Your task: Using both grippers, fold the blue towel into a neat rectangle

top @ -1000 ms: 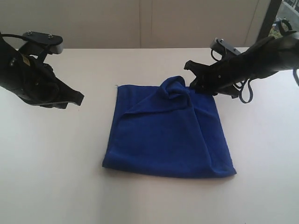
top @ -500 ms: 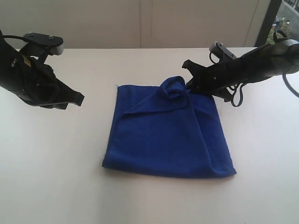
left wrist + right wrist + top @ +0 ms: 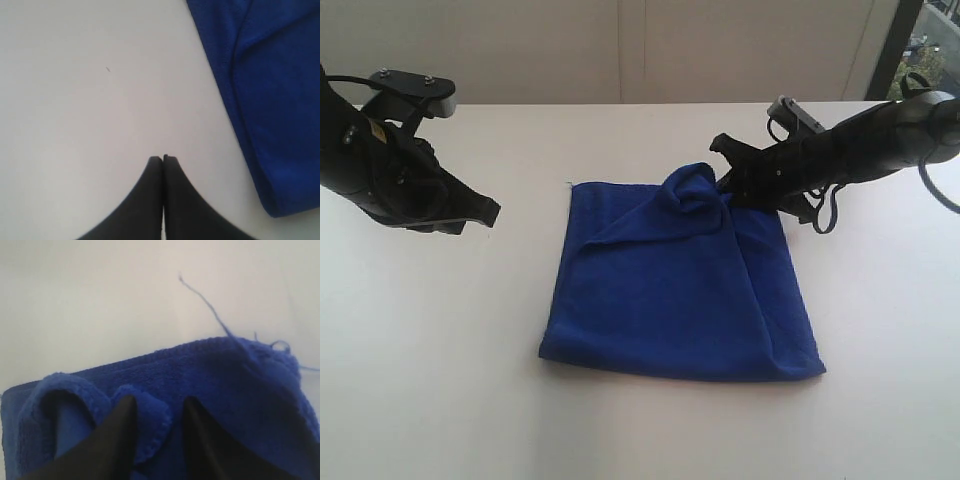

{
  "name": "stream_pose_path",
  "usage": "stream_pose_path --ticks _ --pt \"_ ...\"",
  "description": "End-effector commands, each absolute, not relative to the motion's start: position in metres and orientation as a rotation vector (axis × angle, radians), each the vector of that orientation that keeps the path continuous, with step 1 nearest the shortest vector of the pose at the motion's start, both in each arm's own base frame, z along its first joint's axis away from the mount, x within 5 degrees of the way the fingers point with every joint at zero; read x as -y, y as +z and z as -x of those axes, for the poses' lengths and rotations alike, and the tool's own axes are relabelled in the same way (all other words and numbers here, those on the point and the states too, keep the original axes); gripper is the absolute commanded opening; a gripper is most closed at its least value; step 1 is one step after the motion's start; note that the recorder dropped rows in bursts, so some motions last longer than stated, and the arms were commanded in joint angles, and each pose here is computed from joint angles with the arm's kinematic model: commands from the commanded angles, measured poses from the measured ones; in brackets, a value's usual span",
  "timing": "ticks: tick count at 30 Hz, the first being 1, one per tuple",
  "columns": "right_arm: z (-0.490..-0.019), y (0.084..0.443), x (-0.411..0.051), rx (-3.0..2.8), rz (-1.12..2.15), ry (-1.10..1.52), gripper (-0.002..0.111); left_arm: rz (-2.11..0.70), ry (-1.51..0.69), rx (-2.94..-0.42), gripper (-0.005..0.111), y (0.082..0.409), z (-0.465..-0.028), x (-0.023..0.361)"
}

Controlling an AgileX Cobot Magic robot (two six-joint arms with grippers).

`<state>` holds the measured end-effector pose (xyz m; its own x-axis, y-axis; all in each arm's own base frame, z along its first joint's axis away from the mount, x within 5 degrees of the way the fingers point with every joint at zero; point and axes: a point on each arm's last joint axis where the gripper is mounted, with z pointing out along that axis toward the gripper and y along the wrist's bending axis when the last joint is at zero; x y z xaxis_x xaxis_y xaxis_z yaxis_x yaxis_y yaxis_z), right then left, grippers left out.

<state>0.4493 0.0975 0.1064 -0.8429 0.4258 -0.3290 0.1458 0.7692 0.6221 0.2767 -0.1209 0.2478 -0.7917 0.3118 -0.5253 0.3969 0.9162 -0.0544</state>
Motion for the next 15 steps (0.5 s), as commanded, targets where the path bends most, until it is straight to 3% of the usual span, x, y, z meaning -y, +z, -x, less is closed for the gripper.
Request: stream_pose_path --ticks 1,4,8,15 --pt "-0.449 0.097 -0.097 -2.525 -0.422 0.821 0.032 -0.507 -0.23 -2.549 0.0 0.25 -0.276 0.123" --pt "-0.449 0.096 -0.097 -2.527 -0.423 0.82 0.023 -0.507 -0.23 -2.549 0.0 0.25 -0.276 0.123" --pt "-0.45 0.101 -0.096 -2.511 -0.422 0.816 0.0 -0.507 -0.23 -2.549 0.0 0.25 -0.276 0.123" --pt "-0.451 0.125 -0.095 -2.461 -0.398 0.819 0.0 -0.507 -0.23 -2.549 0.0 0.25 -0.276 0.123"
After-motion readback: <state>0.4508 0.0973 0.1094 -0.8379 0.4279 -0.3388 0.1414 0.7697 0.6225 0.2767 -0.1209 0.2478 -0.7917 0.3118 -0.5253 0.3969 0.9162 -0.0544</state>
